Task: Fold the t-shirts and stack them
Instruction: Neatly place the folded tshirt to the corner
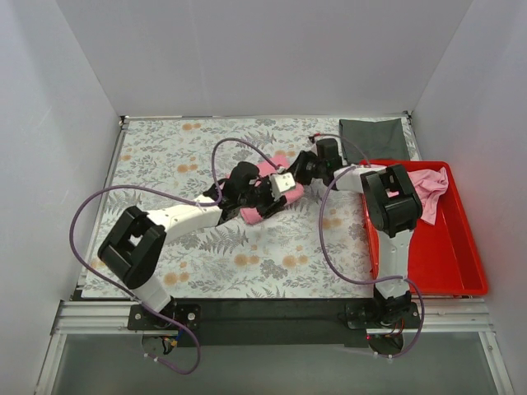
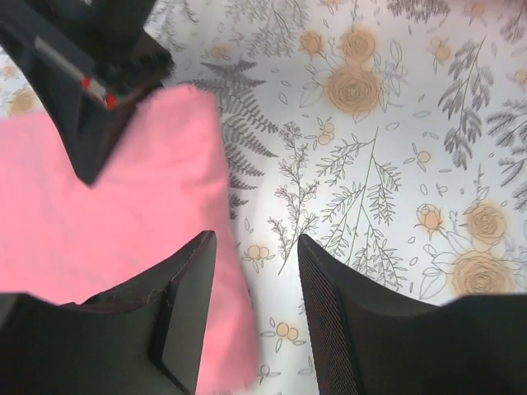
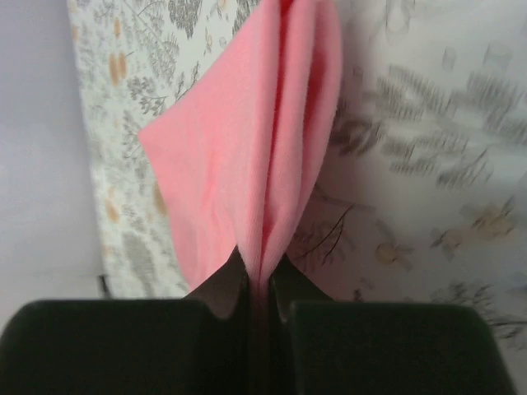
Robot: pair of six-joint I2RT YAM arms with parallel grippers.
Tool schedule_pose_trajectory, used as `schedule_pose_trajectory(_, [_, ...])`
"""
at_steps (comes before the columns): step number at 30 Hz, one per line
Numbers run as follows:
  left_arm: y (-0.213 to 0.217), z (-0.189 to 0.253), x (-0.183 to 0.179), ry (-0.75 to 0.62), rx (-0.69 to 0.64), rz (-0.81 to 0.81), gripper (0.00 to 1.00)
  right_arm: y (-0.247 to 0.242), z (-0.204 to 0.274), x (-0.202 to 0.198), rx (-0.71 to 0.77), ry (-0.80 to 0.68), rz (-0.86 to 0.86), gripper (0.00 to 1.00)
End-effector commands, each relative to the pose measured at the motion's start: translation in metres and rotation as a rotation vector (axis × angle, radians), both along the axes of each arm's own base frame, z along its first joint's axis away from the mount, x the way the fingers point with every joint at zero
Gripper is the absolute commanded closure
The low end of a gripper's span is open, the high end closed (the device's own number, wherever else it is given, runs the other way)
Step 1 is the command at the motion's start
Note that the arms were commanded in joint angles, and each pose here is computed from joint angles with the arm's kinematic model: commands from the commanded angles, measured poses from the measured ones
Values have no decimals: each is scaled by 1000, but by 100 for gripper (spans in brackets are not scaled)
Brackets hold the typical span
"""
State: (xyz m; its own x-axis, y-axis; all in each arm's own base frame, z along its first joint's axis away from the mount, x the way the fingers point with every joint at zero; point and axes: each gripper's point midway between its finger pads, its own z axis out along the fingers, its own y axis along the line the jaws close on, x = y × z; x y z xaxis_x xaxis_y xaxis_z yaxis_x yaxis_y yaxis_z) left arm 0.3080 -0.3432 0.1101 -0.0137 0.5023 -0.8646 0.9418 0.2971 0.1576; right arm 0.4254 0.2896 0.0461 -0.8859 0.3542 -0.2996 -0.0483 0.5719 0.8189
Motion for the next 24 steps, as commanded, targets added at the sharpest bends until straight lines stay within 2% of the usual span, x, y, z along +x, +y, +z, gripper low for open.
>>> schedule_pose_trajectory(1, [17, 40, -12, 117, -46, 28, 56, -30, 5, 27, -233, -165, 149, 99])
schedule_pose_trajectory(3, [25, 40, -15, 156, -26, 51, 55, -42, 19, 51, -334, -245, 155, 99])
schedule_pose_trajectory(4, [29, 38, -15, 178, -19, 79, 49, -55, 10, 51, -407, -254, 199, 99])
schedule_pose_trajectory(6, [35, 35, -21, 226, -2, 92, 33, -66, 23, 72, -480, -332, 203, 99])
schedule_pose_trajectory(8, [38, 33, -25, 265, 2, 110, 21, -84, 25, 82, -555, -372, 231, 99])
schedule_pose_trajectory(15, [50, 28, -33, 326, 7, 154, 16, -131, 49, 124, -701, -487, 258, 99])
schedule_pose_trajectory(24, [54, 18, -33, 359, 23, 195, 14, -179, 94, 163, -797, -597, 180, 99])
